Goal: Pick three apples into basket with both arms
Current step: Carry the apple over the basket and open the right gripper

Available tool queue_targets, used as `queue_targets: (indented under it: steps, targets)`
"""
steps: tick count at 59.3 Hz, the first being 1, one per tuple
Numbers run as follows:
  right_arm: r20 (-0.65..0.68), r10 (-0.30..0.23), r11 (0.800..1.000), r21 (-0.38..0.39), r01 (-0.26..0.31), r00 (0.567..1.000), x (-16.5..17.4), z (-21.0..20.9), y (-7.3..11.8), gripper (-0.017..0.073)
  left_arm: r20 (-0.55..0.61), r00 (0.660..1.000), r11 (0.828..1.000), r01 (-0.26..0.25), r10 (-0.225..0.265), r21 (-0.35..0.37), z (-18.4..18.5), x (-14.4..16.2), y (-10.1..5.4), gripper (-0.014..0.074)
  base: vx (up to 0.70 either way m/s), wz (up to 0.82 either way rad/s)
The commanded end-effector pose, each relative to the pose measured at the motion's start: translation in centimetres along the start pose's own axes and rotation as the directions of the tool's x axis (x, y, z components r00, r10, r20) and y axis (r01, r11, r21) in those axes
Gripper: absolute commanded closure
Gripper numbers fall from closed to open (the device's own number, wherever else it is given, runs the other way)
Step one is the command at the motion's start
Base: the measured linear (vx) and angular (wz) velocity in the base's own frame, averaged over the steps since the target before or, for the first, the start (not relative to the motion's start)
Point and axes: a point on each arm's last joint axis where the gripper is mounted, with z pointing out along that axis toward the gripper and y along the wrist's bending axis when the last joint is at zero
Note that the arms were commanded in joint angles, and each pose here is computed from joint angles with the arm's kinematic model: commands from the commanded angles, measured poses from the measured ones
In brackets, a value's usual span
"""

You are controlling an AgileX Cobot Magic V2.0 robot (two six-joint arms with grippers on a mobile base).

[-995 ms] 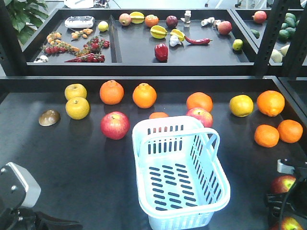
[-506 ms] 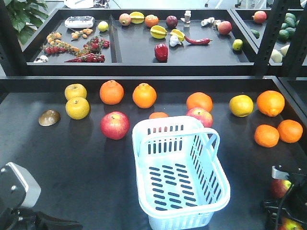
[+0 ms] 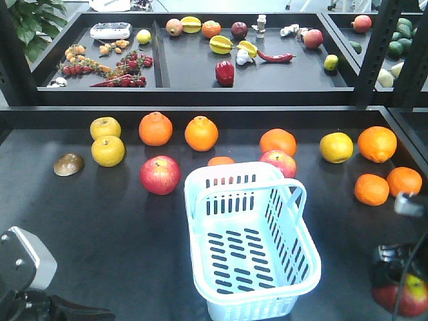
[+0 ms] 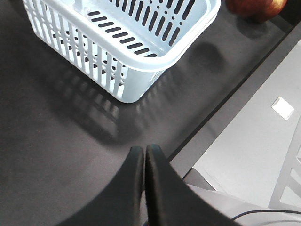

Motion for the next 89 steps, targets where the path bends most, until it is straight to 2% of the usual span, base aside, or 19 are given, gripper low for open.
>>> queue_targets:
  steps: [1,6,13,17,19,27,32,37,43,50,54,59,66,71,74,78,80,85,89]
  targets:
    - [0.162,-0.050,0.994,-0.087,0.065,0.985,0.6,-4.1,1.8,0.0568,0.068,0.997,1.000,0.022,-0.022,-0.003,-0.4,-1.1,-0.2,0.0600,0.00,0.00]
    - [0.279,-0.076,0.972,-0.196,0.134,0.957,1.3,-6.5,3.6,0.0566,0.073,0.997,1.000,0.023,-0.022,-0.007,-0.4,-1.1,-0.1,0.0600,0.00,0.00]
    - [0.400,-0.103,0.905,-0.342,0.252,0.911,2.2,-8.6,7.0,0.0564,0.086,0.996,1.000,0.024,-0.022,-0.017,-0.4,-1.3,0.0,0.0600,0.00,0.00]
    - [0.450,-0.118,0.876,-0.373,0.307,0.885,2.4,-9.0,8.7,0.0564,0.095,0.995,0.999,0.024,-0.022,-0.024,-0.4,-1.3,0.0,0.0600,0.00,0.00]
    - [0.472,-0.124,0.867,-0.377,0.326,0.873,2.4,-9.0,9.5,0.0561,0.100,0.995,0.999,0.024,-0.022,-0.027,-0.5,-1.4,0.1,0.0600,0.00,0.00]
    - [0.509,-0.164,0.865,-0.337,0.371,0.845,1.6,-7.8,11.5,0.0540,0.108,0.994,0.999,0.025,-0.021,-0.034,-0.5,-1.4,0.1,0.0600,0.00,0.00]
    - [0.510,-0.196,0.865,-0.311,0.393,0.837,1.0,-6.5,12.3,0.0485,0.105,0.994,0.999,0.025,-0.022,-0.031,-0.5,-1.4,0.1,0.0600,0.00,0.00]
    - [0.506,-0.226,0.865,-0.288,0.410,0.832,0.2,-5.3,12.7,0.0377,0.105,0.994,0.999,0.025,-0.022,-0.031,-0.5,-1.4,0.1,0.0600,0.00,0.00]
    - [0.501,-0.231,0.859,-0.297,0.417,0.834,-0.8,-4.6,13.0,0.0174,0.105,0.994,0.999,0.025,-0.022,-0.031,-0.5,-1.4,0.1,0.0600,0.00,0.00]
    - [0.515,-0.281,0.842,-0.274,0.466,0.810,-1.5,-4.7,13.2,-0.0034,0.105,0.994,0.999,0.025,-0.022,-0.031,-0.5,-1.4,0.1,0.0600,0.00,0.00]
    - [0.524,-0.287,0.838,-0.268,0.475,0.802,-1.6,-4.9,13.3,-0.0096,0.102,0.995,0.999,0.025,-0.022,-0.029,-0.5,-1.4,0.1,0.0600,0.00,0.00]
    - [0.525,-0.289,0.837,-0.268,0.478,0.801,-1.6,-4.9,13.3,-0.0124,0.102,0.995,0.999,0.025,-0.022,-0.029,-0.5,-1.4,0.1,0.0600,0.00,0.00]
    - [0.518,-0.302,0.832,-0.267,0.487,0.800,-1.5,-4.9,13.3,-0.0101,0.102,0.995,0.999,0.025,-0.022,-0.029,-0.5,-1.4,0.1,0.0600,0.00,0.00]
    - [0.510,-0.316,0.817,-0.283,0.503,0.800,-1.3,-5.2,13.5,-0.0041,0.102,0.995,0.999,0.025,-0.022,-0.029,-0.5,-1.4,0.1,0.0600,0.00,0.00]
    - [0.501,-0.334,0.801,-0.296,0.521,0.798,-0.9,-5.5,13.6,0.0013,0.102,0.995,0.999,0.025,-0.022,-0.029,-0.5,-1.4,0.1,0.0600,0.00,0.00]
    - [0.498,-0.368,0.786,-0.283,0.549,0.785,-0.4,-6.2,13.6,0.0125,0.102,0.995,0.999,0.025,-0.022,-0.029,-0.5,-1.4,0.1,0.0600,0.00,0.00]
    - [0.503,-0.382,0.786,-0.263,0.559,0.775,-0.1,-6.6,13.5,0.0197,0.102,0.995,0.999,0.025,-0.022,-0.029,-0.5,-1.4,0.1,0.0600,0.00,0.00]
    - [0.507,-0.415,0.803,-0.188,0.566,0.756,0.5,-7.6,12.9,0.0419,0.102,0.995,0.999,0.025,-0.022,-0.028,-0.5,-1.4,0.1,0.0600,0.00,0.00]
    - [0.497,-0.431,0.830,-0.110,0.547,0.754,1.0,-8.3,12.0,0.0575,0.101,0.995,0.999,0.025,-0.022,-0.028,-0.5,-1.4,0.1,0.0600,0.00,0.00]
